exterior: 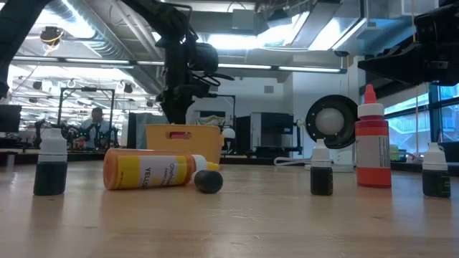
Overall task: Pick & Place food coloring
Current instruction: Put the large pink food coloring bottle into the yellow bin, then put the large purple food coloring bottle into the yellow bin
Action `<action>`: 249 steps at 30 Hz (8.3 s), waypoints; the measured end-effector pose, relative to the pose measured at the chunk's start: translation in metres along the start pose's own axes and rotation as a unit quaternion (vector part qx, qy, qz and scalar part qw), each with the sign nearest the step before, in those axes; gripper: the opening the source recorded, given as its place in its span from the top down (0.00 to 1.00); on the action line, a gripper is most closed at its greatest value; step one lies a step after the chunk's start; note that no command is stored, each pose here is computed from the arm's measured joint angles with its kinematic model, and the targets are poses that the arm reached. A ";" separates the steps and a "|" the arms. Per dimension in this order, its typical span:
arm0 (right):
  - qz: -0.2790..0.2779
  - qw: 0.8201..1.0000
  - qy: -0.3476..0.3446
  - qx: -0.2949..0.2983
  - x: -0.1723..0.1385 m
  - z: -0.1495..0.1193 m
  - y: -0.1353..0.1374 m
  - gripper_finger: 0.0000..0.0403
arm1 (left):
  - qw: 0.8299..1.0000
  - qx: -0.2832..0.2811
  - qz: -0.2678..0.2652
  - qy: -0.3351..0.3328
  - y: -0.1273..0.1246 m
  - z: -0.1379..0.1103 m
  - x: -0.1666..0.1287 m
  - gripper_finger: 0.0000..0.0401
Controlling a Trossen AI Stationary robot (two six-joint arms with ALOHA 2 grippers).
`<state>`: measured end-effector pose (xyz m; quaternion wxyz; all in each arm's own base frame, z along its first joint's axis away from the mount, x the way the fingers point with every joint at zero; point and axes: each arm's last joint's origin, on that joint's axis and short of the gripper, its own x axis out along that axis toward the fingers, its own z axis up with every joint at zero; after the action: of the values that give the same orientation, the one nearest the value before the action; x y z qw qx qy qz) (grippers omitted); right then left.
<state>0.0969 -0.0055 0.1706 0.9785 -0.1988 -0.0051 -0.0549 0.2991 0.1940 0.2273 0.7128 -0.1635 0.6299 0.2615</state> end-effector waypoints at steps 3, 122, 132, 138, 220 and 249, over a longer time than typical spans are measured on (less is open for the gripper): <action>0.000 1.000 0.000 0.000 0.000 0.000 0.000 0.83 | 1.000 0.000 0.005 0.000 0.000 0.000 0.000 0.65; 0.022 1.000 -0.009 0.004 0.000 0.001 0.001 0.83 | 0.974 0.169 -0.138 -0.063 -0.279 -0.325 -0.113 0.53; 0.022 1.000 -0.009 0.004 0.000 0.001 0.001 0.83 | 0.974 0.170 -0.133 -0.062 -0.281 -0.325 -0.111 0.53; 0.022 1.000 -0.008 0.004 0.000 0.000 0.001 0.83 | 0.976 0.176 -0.115 -0.047 -0.286 -0.327 -0.102 0.53; 0.023 1.000 -0.005 0.004 0.000 0.000 0.002 0.83 | 0.967 0.246 -0.064 -0.008 -0.297 -0.344 -0.078 0.67; 0.021 1.000 -0.009 0.004 0.000 0.001 0.001 0.83 | 0.995 0.008 -0.063 -0.071 -0.229 -0.228 -0.111 0.72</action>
<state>0.0971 -0.0042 0.1707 0.9801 -0.1955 -0.0105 -0.0329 0.2385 -0.1382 0.2791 0.7719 -0.1783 0.5684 0.2220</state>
